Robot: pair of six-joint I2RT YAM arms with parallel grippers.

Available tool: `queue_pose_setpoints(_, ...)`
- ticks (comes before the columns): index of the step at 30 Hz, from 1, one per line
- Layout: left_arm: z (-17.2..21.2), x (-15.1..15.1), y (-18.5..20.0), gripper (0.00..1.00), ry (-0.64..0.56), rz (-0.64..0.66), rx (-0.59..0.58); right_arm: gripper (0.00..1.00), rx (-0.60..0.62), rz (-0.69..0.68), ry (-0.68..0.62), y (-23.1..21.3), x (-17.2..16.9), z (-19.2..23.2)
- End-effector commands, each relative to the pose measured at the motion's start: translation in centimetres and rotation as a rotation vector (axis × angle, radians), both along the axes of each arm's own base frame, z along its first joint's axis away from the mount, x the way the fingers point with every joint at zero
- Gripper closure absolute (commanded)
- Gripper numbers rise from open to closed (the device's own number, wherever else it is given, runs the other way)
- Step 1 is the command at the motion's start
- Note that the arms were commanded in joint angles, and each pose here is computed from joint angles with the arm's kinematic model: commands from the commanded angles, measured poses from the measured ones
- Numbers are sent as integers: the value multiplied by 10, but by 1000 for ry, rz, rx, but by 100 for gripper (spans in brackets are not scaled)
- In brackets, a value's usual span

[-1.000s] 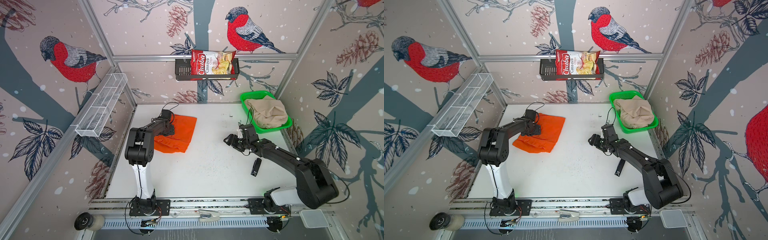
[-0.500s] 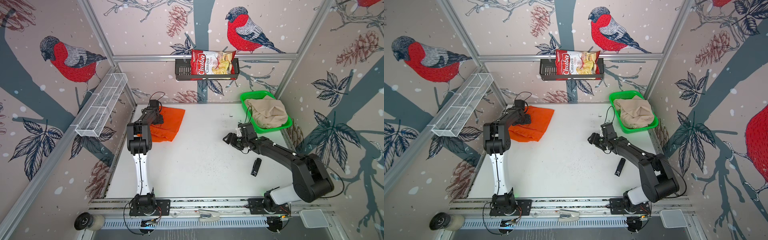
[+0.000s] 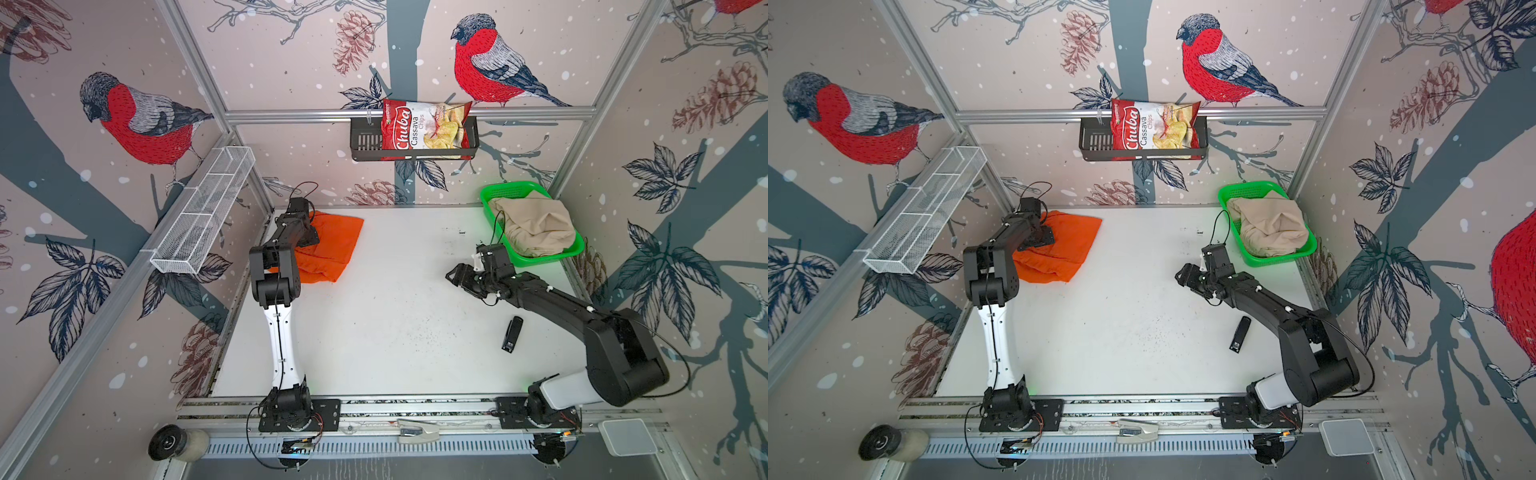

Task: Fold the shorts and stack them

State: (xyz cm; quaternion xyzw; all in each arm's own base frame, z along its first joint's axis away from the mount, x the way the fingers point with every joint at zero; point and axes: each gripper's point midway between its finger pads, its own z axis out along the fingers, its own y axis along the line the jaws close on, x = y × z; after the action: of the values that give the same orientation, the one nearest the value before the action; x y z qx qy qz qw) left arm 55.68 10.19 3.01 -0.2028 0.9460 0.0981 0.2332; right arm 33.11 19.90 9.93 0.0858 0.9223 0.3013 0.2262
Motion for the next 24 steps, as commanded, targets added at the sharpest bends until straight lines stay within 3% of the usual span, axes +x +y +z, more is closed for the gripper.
queue_pose_setpoints(1,-12,-13,-1,16,30,74,-61,30,18,-3,-10,2,1,5)
queue_pose_setpoints(13,19,-7,10,17,-78,179,-92,30,37,-10,-23,4,2,12)
queue_pose_setpoints(20,86,-6,-16,17,-183,91,-88,29,49,-1,-48,7,4,25)
queue_pose_setpoints(24,131,-26,-50,17,-224,-6,-47,29,37,-7,-73,4,6,37)
